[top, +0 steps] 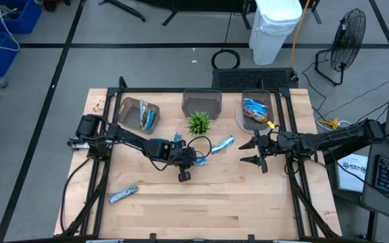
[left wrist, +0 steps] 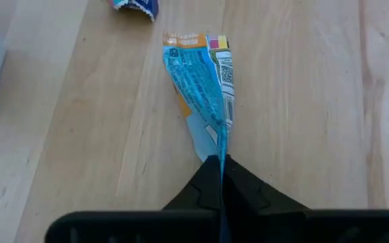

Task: Pick and place Granola Bars by type
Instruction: Put the yellow granola bar into the left black bin

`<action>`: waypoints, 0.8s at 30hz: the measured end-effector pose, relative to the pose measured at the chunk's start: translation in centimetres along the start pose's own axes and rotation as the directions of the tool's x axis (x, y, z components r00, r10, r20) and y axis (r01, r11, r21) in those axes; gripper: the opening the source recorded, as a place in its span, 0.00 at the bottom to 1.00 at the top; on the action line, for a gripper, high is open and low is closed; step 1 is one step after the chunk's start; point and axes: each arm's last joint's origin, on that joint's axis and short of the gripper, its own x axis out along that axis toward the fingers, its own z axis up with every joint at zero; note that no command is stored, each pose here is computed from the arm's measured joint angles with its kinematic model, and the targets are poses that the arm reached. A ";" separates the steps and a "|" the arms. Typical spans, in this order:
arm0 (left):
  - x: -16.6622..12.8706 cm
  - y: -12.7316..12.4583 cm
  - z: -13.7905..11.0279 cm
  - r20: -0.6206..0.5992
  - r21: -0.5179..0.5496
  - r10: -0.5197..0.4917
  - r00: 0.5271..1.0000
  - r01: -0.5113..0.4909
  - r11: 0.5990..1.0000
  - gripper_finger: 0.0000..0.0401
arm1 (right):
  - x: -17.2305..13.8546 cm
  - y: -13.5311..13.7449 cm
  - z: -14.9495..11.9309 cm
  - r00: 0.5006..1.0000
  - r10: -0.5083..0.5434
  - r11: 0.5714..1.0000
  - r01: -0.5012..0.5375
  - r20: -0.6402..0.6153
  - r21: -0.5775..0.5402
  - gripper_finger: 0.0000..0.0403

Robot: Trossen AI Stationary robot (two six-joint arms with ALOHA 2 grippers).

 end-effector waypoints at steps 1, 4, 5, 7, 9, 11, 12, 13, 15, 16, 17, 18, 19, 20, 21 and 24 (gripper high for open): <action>0.0 0.0 0.0 0.001 -0.004 -0.001 1.000 0.001 1.000 0.02 | 0.0 0.0 0.0 1.000 0.000 1.000 0.000 0.000 0.000 0.59; 0.0 0.0 0.0 0.003 -0.034 -0.001 1.000 0.001 0.999 0.01 | 0.0 0.0 0.0 1.000 0.000 1.000 0.000 0.000 0.000 0.59; -0.1 0.0 0.1 0.006 -0.046 0.003 1.000 -0.003 0.999 0.01 | 0.0 0.0 0.0 1.000 0.000 1.000 0.000 0.000 0.000 0.59; -0.4 -0.1 0.3 0.021 -0.060 0.009 1.000 -0.008 0.998 0.01 | 0.0 0.0 0.0 1.000 0.000 1.000 0.000 0.000 0.000 0.59; -1.0 -0.3 0.6 0.051 -0.070 0.014 0.999 -0.011 0.997 0.01 | 0.0 0.0 0.0 1.000 0.000 1.000 0.000 0.000 0.000 0.59; -1.7 -0.5 0.9 0.076 -0.066 0.010 0.997 -0.005 0.998 0.01 | 0.0 0.0 0.0 1.000 0.000 1.000 0.000 0.000 0.000 0.59; -2.0 -0.6 1.2 0.098 -0.065 0.004 0.995 0.003 0.998 0.01 | 0.0 0.0 0.0 1.000 0.000 1.000 0.000 0.000 0.000 0.59; -2.5 -0.8 1.4 0.108 -0.061 0.001 0.994 0.005 0.998 0.01 | 0.0 0.0 0.0 1.000 0.000 1.000 0.000 0.000 0.000 0.59; -3.4 -1.0 1.7 0.131 -0.059 -0.009 0.991 0.017 0.998 0.01 | 0.0 0.0 0.0 1.000 -0.001 1.000 0.001 -0.002 0.000 0.59; -3.9 -1.2 1.9 0.148 -0.058 -0.019 0.989 0.028 0.998 0.01 | 0.0 0.0 0.0 1.000 -0.001 1.000 0.001 -0.003 0.000 0.59; -4.3 -1.3 2.0 0.154 -0.059 -0.024 0.988 0.034 0.998 0.00 | 0.0 0.0 0.0 1.000 -0.002 1.000 0.002 -0.003 0.000 0.59; -4.9 -1.5 2.1 0.164 -0.058 -0.036 0.986 0.046 0.997 0.00 | 0.0 0.0 0.0 1.000 -0.001 1.000 0.001 -0.002 0.000 0.59; -5.5 -1.6 2.2 0.177 -0.056 -0.043 0.983 0.054 0.997 0.00 | 0.0 0.0 0.0 1.000 -0.001 1.000 0.001 -0.002 0.000 0.59; -6.1 -1.8 2.4 0.192 -0.057 -0.045 0.980 0.057 0.997 0.00 | 0.0 0.0 0.0 1.000 -0.001 1.000 0.001 -0.002 0.000 0.59; -6.7 -2.0 2.4 0.206 -0.066 -0.039 0.978 0.053 0.996 0.00 | 0.0 0.0 0.0 1.000 -0.001 1.000 0.001 -0.001 0.000 0.59; -8.7 -2.2 2.6 0.245 -0.117 0.016 0.969 0.013 0.993 0.00 | 0.0 0.0 0.0 1.000 -0.001 1.000 0.001 -0.002 0.000 0.59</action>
